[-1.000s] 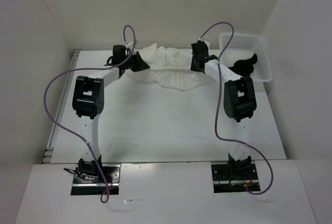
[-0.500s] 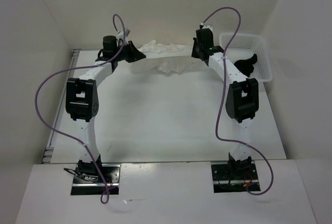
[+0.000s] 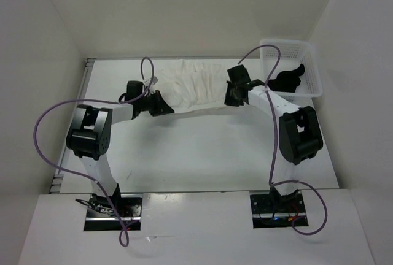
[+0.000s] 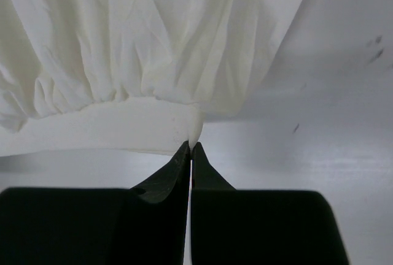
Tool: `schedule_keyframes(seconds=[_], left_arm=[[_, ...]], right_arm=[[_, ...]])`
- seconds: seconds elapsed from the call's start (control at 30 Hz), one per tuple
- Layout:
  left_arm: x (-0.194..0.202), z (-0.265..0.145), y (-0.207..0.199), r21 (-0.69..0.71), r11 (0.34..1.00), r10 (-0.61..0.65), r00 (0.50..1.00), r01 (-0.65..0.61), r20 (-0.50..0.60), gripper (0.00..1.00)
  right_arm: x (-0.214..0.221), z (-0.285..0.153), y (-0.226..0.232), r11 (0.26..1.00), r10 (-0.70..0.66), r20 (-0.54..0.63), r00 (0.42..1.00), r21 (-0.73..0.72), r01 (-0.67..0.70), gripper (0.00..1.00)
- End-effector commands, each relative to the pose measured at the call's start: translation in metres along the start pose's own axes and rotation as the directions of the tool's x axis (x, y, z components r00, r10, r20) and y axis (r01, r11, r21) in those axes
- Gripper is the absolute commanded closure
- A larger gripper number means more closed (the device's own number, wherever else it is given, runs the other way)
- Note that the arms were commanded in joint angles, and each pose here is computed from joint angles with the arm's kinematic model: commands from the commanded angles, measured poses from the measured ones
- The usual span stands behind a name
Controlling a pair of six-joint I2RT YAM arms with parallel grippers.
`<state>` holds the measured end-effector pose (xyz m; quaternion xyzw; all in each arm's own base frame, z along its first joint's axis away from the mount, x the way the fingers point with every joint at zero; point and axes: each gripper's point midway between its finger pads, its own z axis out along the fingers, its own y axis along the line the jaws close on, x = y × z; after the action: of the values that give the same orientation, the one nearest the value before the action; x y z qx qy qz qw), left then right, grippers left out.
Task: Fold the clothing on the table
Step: Flatten the skirt out
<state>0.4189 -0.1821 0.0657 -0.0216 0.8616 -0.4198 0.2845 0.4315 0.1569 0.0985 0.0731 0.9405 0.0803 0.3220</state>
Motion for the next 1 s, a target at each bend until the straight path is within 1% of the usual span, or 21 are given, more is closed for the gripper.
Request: schedule_keyframes(seconds=[0.0, 0.03, 0.07, 0.1, 0.13, 0.2, 0.23, 0.3, 0.37, 0.4, 0.47, 0.5, 0.57, 0.6, 0.73, 0.77, 0.83, 0.97], left_arm=[[0.007, -0.011, -0.024, 0.032, 0.999, 0.01, 1.0, -0.01, 0.002, 0.93], [0.019, -0.011, -0.025, 0.025, 1.0, -0.003, 1.0, 0.004, -0.029, 0.93], [0.028, -0.016, -0.024, 0.017, 1.0, -0.016, 0.999, 0.017, -0.043, 0.93], [0.034, -0.016, -0.024, 0.007, 1.0, -0.011, 0.998, 0.012, -0.056, 0.93], [0.042, -0.019, -0.023, -0.006, 1.0, -0.031, 0.997, 0.03, -0.076, 0.93], [0.052, -0.022, -0.023, -0.017, 0.999, -0.031, 0.994, 0.029, -0.108, 0.93], [0.059, -0.026, -0.022, -0.033, 0.999, -0.047, 0.99, 0.043, -0.134, 0.93], [0.068, -0.027, -0.02, -0.052, 0.998, -0.045, 0.986, 0.037, -0.163, 0.91], [0.093, -0.029, -0.011, -0.098, 0.995, -0.043, 0.973, 0.021, -0.228, 0.91], [0.1, -0.031, -0.003, -0.14, 0.99, -0.057, 0.969, 0.024, -0.241, 0.91], [0.118, -0.031, 0.0, -0.153, 0.988, -0.054, 0.96, 0.012, -0.275, 0.91], [0.121, -0.031, 0.001, -0.173, 0.985, -0.064, 0.958, 0.015, -0.279, 0.91], [0.127, -0.032, 0.0, -0.194, 0.981, -0.076, 0.956, 0.02, -0.284, 0.86], [0.131, -0.034, -0.002, -0.199, 0.98, -0.07, 0.954, 0.011, -0.291, 0.86], [0.139, -0.048, -0.002, -0.25, 0.968, -0.109, 0.949, 0.034, -0.296, 0.86], [0.146, -0.052, -0.001, -0.27, 0.962, -0.136, 0.938, 0.047, -0.319, 0.86], [0.147, -0.065, -0.005, -0.292, 0.956, -0.135, 0.937, 0.037, -0.322, 0.86], [0.15, -0.076, -0.007, -0.321, 0.946, -0.145, 0.93, 0.031, -0.336, 0.86]], right_arm=[[0.041, -0.029, 0.001, 0.997, 0.073, -0.089, 0.993, 0.016, -0.072, 1.0], [0.056, -0.034, 0.003, 0.997, 0.079, -0.131, 0.988, 0.012, -0.078, 1.0], [0.064, -0.042, 0.005, 0.996, 0.091, -0.141, 0.986, 0.001, -0.092, 1.0], [0.085, -0.042, 0.002, 0.994, 0.11, -0.183, 0.977, 0.013, -0.109, 1.0], [0.103, -0.049, 0.001, 0.994, 0.111, -0.244, 0.964, 0.018, -0.11, 1.0], [0.132, -0.053, -0.008, 0.991, 0.131, -0.324, 0.937, 0.046, -0.123, 1.0], [0.147, -0.055, -0.014, 0.99, 0.143, -0.378, 0.915, 0.073, -0.124, 1.0], [0.176, -0.055, -0.017, 0.991, 0.126, -0.449, 0.884, 0.09, -0.096, 1.0], [0.197, -0.057, -0.023, 0.991, 0.119, -0.491, 0.863, 0.115, -0.071, 1.0], [0.199, -0.056, -0.028, 0.989, 0.119, -0.491, 0.863, 0.13, -0.063, 1.0], [0.215, -0.053, -0.034, 0.988, 0.114, -0.518, 0.848, 0.148, -0.043, 1.0], [0.215, -0.053, -0.034, 0.988, 0.114, -0.518, 0.847, 0.148, -0.043, 1.0], [0.225, -0.054, -0.031, 0.989, 0.098, -0.537, 0.838, 0.148, -0.021, 1.0], [0.223, -0.054, -0.027, 0.989, 0.093, -0.526, 0.845, 0.146, -0.018, 1.0], [0.238, -0.061, -0.019, 0.989, 0.086, -0.558, 0.826, 0.15, -0.001, 1.0], [0.241, -0.066, -0.018, 0.989, 0.08, -0.575, 0.814, 0.15, 0.009, 1.0], [0.247, -0.077, -0.014, 0.988, 0.073, -0.586, 0.807, 0.152, 0.021, 1.0], [0.255, -0.098, -0.01, 0.991, 0.07, -0.623, 0.779, 0.134, 0.019, 1.0]])
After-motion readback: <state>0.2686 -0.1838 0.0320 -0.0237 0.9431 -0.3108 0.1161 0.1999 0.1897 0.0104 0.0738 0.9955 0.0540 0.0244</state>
